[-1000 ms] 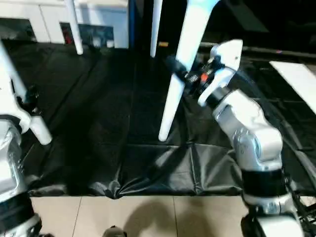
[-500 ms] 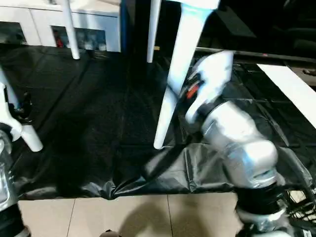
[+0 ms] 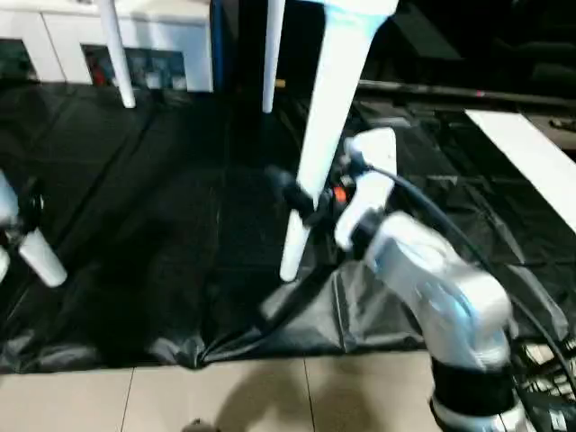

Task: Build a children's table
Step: Flip table

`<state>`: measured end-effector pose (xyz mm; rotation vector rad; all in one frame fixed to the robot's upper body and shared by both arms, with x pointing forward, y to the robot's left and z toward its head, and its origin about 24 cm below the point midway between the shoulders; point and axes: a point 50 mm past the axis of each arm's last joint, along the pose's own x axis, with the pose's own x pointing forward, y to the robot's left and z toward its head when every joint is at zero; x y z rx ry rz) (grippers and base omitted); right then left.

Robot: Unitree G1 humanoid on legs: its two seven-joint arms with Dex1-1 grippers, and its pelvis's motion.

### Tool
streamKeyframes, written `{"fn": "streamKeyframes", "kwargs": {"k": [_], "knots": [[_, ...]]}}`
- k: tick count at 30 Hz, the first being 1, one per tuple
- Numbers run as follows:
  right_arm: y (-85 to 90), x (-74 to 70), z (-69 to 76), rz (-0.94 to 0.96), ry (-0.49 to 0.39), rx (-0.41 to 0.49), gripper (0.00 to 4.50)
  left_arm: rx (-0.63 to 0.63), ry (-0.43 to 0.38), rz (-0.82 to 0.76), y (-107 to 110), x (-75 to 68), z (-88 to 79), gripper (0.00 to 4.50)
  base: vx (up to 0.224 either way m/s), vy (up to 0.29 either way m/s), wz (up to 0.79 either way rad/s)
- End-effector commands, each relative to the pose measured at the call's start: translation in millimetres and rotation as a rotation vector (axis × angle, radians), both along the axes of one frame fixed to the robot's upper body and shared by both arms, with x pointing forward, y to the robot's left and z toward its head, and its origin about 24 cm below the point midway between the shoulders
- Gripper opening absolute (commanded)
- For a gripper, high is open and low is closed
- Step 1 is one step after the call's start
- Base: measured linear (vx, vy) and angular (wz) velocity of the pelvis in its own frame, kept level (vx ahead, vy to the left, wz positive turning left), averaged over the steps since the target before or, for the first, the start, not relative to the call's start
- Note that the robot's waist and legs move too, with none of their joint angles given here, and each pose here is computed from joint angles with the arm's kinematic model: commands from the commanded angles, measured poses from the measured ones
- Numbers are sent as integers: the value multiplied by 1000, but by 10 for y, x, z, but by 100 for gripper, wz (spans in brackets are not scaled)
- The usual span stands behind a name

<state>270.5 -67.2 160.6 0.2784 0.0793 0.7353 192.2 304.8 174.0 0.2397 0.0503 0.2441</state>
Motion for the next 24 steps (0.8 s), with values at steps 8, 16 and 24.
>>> {"fn": "streamKeyframes", "kwargs": {"k": [8,16,24], "knots": [[-174,-297,-58,86,35,-77,450,-71,71,-165,-187,-261,-59,445,0,0,0],[-367,-366,-351,59,66,-209,450,-134,96,-286,-627,-225,-343,445,0,0,0],[-475,-365,-688,6,127,-180,450,-155,64,-233,-767,-160,-673,445,0,0,0]]}}
